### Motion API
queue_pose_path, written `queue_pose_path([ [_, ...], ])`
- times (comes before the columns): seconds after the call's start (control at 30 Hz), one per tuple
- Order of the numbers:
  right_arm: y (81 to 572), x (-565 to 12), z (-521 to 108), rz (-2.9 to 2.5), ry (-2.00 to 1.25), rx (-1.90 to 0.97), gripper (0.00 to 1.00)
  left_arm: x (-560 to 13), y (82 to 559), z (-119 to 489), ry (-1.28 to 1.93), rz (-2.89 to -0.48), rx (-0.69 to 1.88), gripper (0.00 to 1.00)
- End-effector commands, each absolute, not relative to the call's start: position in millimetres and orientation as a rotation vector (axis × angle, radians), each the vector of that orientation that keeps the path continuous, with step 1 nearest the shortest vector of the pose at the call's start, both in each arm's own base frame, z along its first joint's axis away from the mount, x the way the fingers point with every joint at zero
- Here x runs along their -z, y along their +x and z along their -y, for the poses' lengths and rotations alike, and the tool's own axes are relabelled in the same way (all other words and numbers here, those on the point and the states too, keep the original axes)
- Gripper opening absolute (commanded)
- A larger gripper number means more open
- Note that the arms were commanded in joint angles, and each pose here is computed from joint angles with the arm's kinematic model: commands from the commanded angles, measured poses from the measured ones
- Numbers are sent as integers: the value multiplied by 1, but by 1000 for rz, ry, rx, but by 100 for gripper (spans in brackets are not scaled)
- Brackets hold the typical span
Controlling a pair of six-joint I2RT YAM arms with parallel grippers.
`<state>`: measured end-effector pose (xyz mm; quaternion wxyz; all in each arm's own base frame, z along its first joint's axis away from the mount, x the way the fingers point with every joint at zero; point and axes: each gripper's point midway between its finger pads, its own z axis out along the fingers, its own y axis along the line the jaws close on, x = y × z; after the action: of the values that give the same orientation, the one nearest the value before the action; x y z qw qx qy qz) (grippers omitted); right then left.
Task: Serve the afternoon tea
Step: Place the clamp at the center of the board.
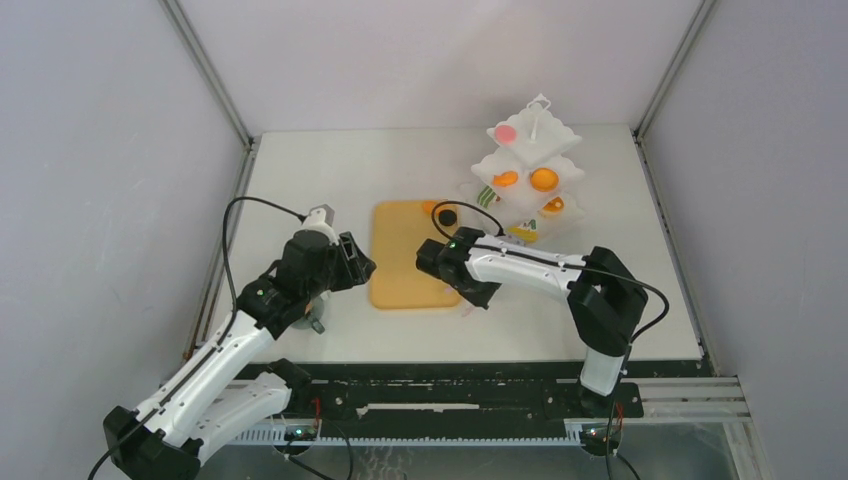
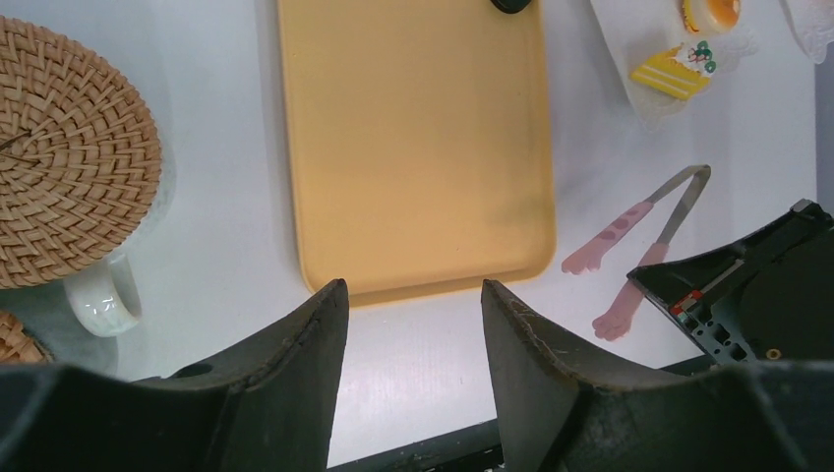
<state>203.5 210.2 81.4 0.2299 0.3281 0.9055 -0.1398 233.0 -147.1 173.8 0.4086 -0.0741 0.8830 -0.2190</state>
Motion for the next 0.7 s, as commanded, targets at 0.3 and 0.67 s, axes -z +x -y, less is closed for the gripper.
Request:
queue_pose_path([
  [0.3, 226, -94, -228, -2234, 1374, 33, 18, -172, 235, 147, -144, -2218, 524, 58],
  [0.67, 252, -126, -253, -2234, 1229, -205, 59, -179, 244, 149, -152, -2203, 518, 58],
])
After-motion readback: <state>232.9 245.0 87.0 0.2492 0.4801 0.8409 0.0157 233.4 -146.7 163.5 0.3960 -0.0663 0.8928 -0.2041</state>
